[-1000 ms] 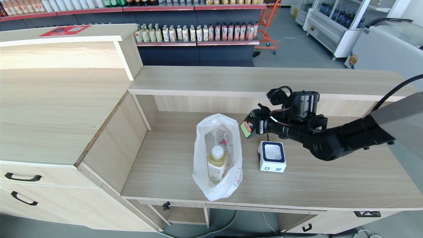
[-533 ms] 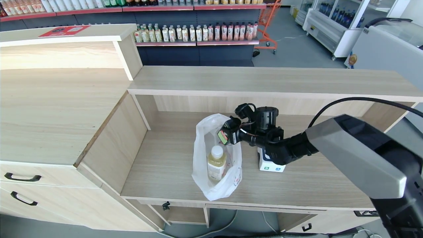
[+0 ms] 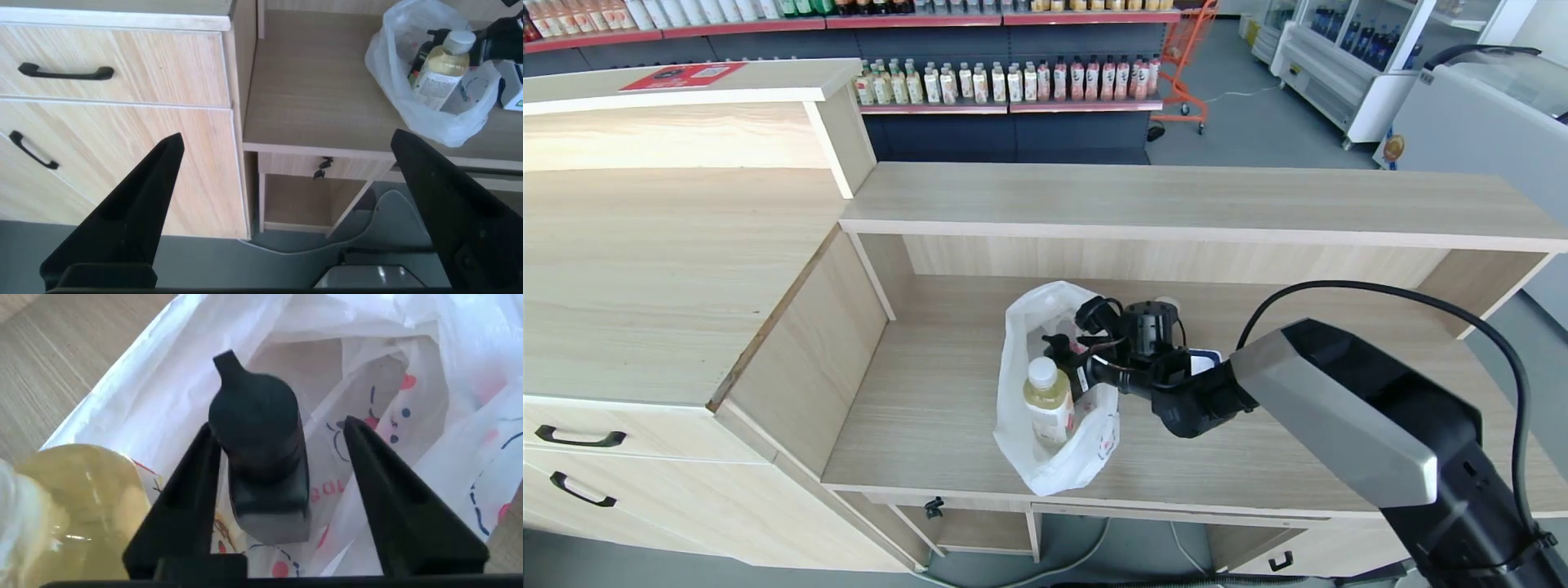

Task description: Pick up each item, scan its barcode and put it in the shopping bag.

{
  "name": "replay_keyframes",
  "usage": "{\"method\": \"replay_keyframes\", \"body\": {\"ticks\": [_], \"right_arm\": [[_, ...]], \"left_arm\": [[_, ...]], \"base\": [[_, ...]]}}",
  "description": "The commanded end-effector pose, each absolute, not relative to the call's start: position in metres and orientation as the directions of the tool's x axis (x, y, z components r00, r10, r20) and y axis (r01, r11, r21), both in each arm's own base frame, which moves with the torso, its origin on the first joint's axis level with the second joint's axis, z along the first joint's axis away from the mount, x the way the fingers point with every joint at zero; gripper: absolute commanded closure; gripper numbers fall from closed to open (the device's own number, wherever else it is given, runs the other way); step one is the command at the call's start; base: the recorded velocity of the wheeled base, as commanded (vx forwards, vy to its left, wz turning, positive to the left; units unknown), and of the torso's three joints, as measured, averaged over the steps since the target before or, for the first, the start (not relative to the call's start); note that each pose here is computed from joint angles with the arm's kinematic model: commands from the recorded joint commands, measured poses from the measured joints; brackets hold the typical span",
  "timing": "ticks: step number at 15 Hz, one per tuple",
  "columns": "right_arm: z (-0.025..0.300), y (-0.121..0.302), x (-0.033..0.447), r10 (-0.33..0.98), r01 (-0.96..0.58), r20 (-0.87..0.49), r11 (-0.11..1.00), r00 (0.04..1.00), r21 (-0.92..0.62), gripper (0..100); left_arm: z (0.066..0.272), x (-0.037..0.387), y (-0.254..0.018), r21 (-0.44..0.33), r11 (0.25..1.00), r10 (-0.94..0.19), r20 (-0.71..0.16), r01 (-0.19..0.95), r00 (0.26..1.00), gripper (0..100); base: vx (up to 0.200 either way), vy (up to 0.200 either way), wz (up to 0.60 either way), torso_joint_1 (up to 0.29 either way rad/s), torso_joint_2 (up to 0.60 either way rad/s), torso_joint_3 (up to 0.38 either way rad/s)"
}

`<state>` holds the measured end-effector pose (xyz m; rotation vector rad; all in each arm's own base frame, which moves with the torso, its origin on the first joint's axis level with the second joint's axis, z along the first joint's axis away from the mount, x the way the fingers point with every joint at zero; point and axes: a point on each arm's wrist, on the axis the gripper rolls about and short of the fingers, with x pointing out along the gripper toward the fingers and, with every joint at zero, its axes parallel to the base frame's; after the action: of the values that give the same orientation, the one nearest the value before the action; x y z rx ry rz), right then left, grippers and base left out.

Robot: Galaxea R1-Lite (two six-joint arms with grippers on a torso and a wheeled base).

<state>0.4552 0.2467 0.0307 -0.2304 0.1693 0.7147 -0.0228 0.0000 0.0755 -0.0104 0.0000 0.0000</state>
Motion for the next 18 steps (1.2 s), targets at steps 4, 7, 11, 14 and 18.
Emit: {"method": "replay_keyframes", "body": {"ticks": [4, 7, 11, 14, 18], "right_arm": [[0.077, 0.233, 0.452, 0.618, -0.631, -0.158, 0.775, 0.770, -0.045, 0], [0.131, 0.193, 0.428, 0.581, -0.572, -0.126, 0.814, 0.804, 0.103, 0], [0.167, 0.117, 0.377, 0.476, -0.457, -0.163, 0.878, 0.864, 0.139, 0], [0.216, 0.079, 0.287, 0.444, -0.423, -0.148, 0.893, 0.884, 0.154, 0], [0.217, 0.027, 0.131, 0.268, -0.257, -0.191, 0.963, 0.944, 0.078, 0]], "left_arm": [[0.076, -0.023, 0.000, -0.011, 1.000, 0.000, -0.002, 0.000, 1.000, 0], [0.076, -0.023, 0.000, -0.011, 1.000, 0.000, -0.002, 0.000, 1.000, 0], [0.076, -0.023, 0.000, -0.011, 1.000, 0.000, -0.002, 0.000, 1.000, 0], [0.076, -0.023, 0.000, -0.011, 1.000, 0.000, -0.002, 0.000, 1.000, 0], [0.076, -0.023, 0.000, -0.011, 1.000, 0.000, -0.002, 0.000, 1.000, 0]], "base": [[0.000, 0.000, 0.00, 0.000, 0.00, 0.000], [0.000, 0.000, 0.00, 0.000, 0.00, 0.000], [0.000, 0.000, 0.00, 0.000, 0.00, 0.000], [0.000, 0.000, 0.00, 0.000, 0.00, 0.000], [0.000, 0.000, 0.00, 0.000, 0.00, 0.000]]}}
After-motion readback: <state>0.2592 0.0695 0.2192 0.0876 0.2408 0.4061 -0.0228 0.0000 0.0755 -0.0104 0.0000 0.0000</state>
